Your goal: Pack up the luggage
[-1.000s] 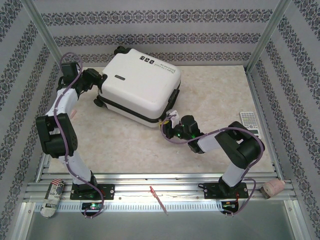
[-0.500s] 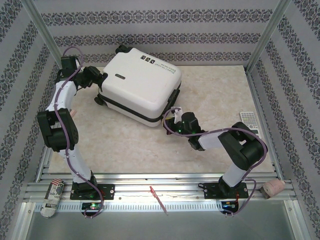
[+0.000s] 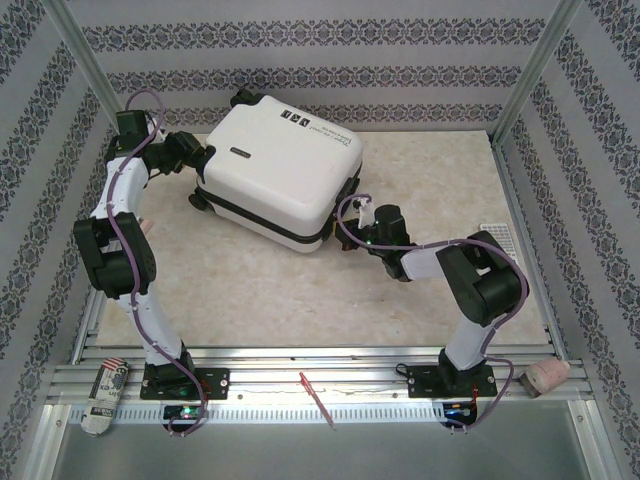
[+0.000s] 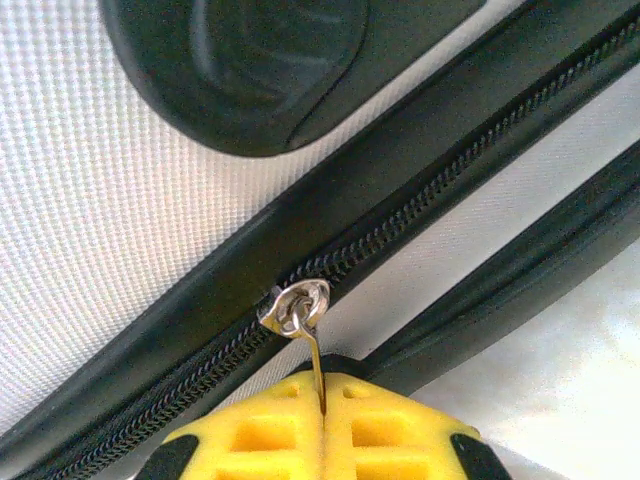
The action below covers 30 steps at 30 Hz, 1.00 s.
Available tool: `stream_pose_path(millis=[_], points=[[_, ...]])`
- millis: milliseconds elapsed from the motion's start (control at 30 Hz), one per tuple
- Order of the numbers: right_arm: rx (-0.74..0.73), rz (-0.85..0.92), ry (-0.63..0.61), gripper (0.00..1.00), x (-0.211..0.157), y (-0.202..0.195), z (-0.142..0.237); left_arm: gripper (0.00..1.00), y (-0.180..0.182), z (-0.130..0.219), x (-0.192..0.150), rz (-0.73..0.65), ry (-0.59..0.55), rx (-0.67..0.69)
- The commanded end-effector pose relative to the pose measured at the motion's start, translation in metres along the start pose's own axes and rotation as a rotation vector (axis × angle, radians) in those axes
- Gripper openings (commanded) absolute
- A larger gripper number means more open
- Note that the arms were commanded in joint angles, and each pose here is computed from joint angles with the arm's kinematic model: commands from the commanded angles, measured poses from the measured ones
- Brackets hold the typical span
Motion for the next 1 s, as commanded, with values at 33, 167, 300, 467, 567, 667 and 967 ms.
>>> stream_pose_path(millis=[33, 167, 300, 467, 567, 667, 967], points=[[-0.092, -0.002, -0.200, 0.00, 0.059, -0.024, 0.000, 0.00, 0.014, -0.021, -0.023, -0.293, 0.107, -0.005], [-0.069, -0.002, -0.211, 0.00, 0.070, -0.030, 0.000, 0.00, 0.012, -0.022, -0.023, -0.302, 0.111, -0.031], [0.065, 0.072, -0.206, 0.00, 0.063, -0.009, 0.005, 0.00, 0.013, -0.023, -0.022, -0.306, 0.110, -0.023], [0.133, 0.141, -0.143, 0.00, 0.041, 0.015, 0.010, 0.35, 0.009, -0.018, -0.016, -0.303, 0.079, -0.012], [0.147, 0.153, -0.125, 0.00, 0.029, 0.024, 0.013, 0.54, 0.000, -0.005, -0.008, -0.322, 0.023, -0.009], [0.165, 0.164, -0.103, 0.00, 0.016, 0.035, 0.014, 0.60, -0.011, 0.013, 0.000, -0.341, -0.043, 0.009], [0.201, 0.180, -0.047, 0.00, -0.020, 0.062, 0.024, 0.69, -0.047, 0.079, 0.014, -0.412, -0.221, 0.054]])
Point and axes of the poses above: each hand's point on the last joint's axis, 136 mm out from that joint toward the fingers, its own z axis back along the fingers, its own y axis along the line the jaws close on, x = y × z, the point moved 6 cm from there along z, back along the fingers, and after that the axes turned 13 degrees about -z, right-handed, at the moved point
